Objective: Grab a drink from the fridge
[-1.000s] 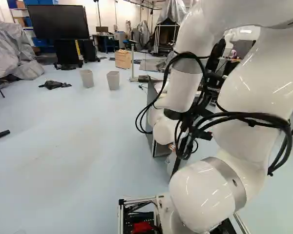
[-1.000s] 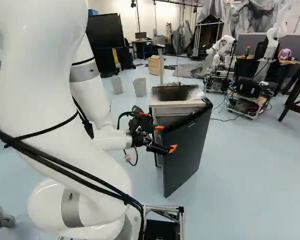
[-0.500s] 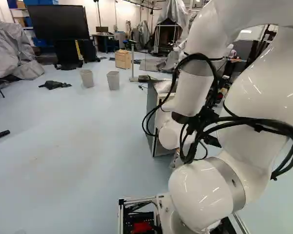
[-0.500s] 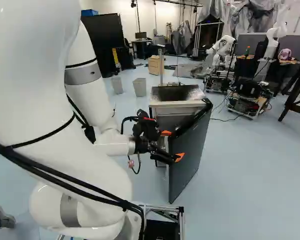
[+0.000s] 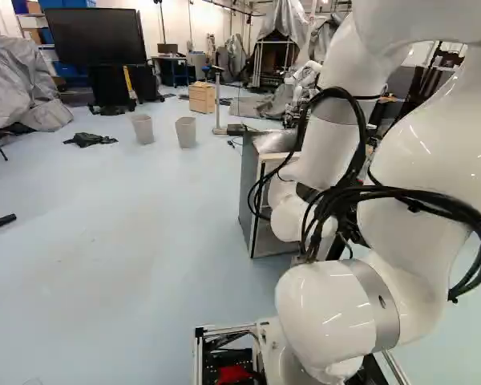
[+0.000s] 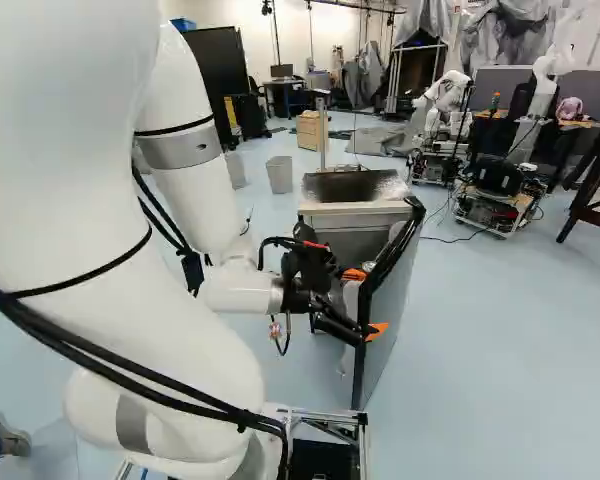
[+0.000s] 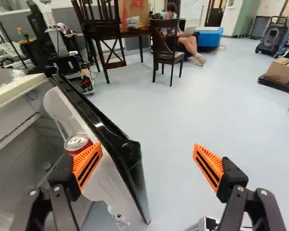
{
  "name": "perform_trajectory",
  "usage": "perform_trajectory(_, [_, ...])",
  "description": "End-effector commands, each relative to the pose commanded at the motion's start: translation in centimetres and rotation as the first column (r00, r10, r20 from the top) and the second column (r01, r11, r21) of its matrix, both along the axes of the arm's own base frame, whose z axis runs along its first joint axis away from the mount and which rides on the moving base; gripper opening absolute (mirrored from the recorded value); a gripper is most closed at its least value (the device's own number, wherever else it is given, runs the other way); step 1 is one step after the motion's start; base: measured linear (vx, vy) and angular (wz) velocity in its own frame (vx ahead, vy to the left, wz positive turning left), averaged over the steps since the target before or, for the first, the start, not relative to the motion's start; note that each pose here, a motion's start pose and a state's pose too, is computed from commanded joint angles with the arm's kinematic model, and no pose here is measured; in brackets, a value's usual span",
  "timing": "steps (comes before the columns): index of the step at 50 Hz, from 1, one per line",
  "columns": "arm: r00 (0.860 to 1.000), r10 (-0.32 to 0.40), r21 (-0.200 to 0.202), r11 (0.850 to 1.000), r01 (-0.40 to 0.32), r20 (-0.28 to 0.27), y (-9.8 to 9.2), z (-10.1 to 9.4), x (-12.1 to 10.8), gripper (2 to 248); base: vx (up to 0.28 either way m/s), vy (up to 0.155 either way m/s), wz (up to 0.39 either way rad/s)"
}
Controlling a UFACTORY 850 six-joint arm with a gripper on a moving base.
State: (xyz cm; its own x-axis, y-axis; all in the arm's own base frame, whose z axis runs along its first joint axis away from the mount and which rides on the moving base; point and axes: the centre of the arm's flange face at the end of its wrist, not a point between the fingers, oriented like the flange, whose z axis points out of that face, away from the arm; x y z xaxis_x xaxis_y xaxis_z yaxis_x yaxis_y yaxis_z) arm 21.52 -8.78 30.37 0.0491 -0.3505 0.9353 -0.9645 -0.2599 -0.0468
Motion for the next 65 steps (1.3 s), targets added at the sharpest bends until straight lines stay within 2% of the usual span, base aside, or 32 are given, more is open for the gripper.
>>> perform_trajectory(13, [0.996,-0.092,0.0,0.996,0.092,0.005,-2.1,0.0,0.3,247,0.0,0.0,0.0])
perform_trajectory(28, [0.98,-0.197,-0.001,0.98,0.197,0.014,-4.8,0.1,1.0,247,0.0,0.0,0.0])
perform_trajectory(44, [0.954,-0.3,-0.001,0.954,0.3,0.029,-8.0,0.1,1.9,247,0.0,0.0,0.0])
perform_trajectory(65, [0.91,-0.41,-0.002,0.912,0.411,0.056,-12.5,0.0,3.5,247,0.0,0.0,0.0])
